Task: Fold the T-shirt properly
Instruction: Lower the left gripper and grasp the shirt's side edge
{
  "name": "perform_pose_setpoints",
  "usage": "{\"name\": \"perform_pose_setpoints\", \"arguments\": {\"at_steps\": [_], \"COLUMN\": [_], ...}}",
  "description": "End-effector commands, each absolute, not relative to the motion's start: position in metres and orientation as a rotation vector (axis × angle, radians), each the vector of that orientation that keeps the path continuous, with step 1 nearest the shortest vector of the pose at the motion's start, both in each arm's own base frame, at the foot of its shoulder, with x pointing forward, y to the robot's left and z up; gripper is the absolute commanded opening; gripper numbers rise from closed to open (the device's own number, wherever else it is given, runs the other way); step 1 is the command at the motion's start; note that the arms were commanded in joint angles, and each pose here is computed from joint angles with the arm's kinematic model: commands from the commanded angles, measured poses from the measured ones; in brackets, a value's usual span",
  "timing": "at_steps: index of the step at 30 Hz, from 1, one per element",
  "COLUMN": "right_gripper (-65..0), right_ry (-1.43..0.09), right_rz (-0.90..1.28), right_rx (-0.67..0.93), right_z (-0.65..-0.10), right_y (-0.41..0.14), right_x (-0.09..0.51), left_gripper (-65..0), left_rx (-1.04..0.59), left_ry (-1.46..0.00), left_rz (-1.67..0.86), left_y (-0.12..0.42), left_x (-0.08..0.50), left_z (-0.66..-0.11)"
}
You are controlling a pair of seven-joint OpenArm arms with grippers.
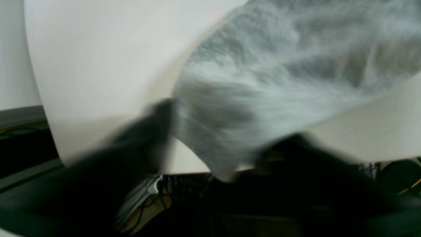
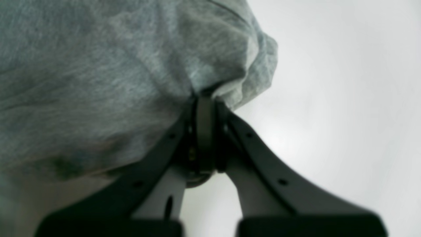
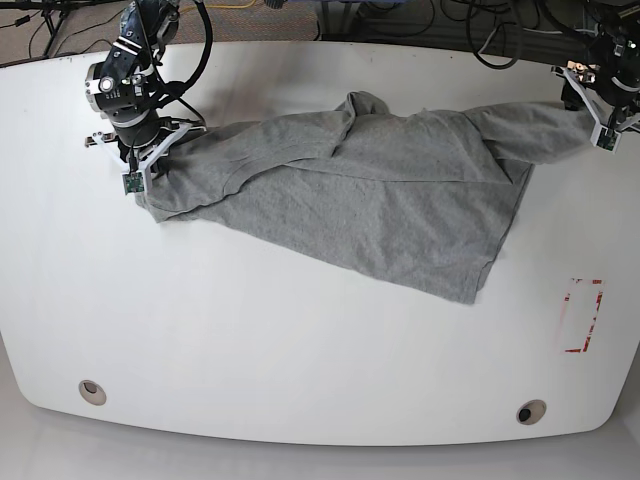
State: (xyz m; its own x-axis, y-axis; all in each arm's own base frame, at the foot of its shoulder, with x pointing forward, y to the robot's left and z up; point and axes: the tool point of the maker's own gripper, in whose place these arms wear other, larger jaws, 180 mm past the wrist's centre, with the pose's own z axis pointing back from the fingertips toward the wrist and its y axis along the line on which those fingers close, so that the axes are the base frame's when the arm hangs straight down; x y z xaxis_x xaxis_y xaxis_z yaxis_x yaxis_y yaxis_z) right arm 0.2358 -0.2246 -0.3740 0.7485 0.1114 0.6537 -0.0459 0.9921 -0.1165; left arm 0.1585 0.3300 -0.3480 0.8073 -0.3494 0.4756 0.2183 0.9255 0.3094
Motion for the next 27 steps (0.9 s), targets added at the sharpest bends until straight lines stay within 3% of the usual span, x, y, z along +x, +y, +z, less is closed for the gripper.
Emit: {"name": "perform_pose_setpoints", "arguments": {"at_steps": [1, 4, 12, 19, 27], "right_gripper": [-64.8, -64.8, -64.8, -64.8, -64.8], "right_ry": [-0.773, -0.773, -0.783, -0.787, -0.796], "right_rz": [0.095, 0.094, 0.094, 0.090, 0.091], "right_rx": [-0.103, -0.102, -0.100, -0.101, -0.101], "right_z": [-0.361, -0.361, -0.359, -0.358, -0.356], "right_y": [-0.224, -0.224, -0.223, -0.223, -0.223], "right_x": [0.245, 0.245, 0.248, 0.250, 0.253], "left_gripper": [-13.3, -11.5, -15.4, -19.2, -19.2], "left_rx": [0.252, 0.231, 0.234, 0.214, 0.177], "left_ry": [-0.589, -0.591, -0.527, -0.620, -0.570], "left_rz": [-0.307, -0.284, -0.268, -0.235, -0.320], "left_y": [0.327, 0.320, 0.320, 0.308, 0.282], "left_x": [0.163, 0.160, 0.151, 0.183, 0.213], "left_z": [-0.340, -0.346, -0.352, -0.343, -0.342]}}
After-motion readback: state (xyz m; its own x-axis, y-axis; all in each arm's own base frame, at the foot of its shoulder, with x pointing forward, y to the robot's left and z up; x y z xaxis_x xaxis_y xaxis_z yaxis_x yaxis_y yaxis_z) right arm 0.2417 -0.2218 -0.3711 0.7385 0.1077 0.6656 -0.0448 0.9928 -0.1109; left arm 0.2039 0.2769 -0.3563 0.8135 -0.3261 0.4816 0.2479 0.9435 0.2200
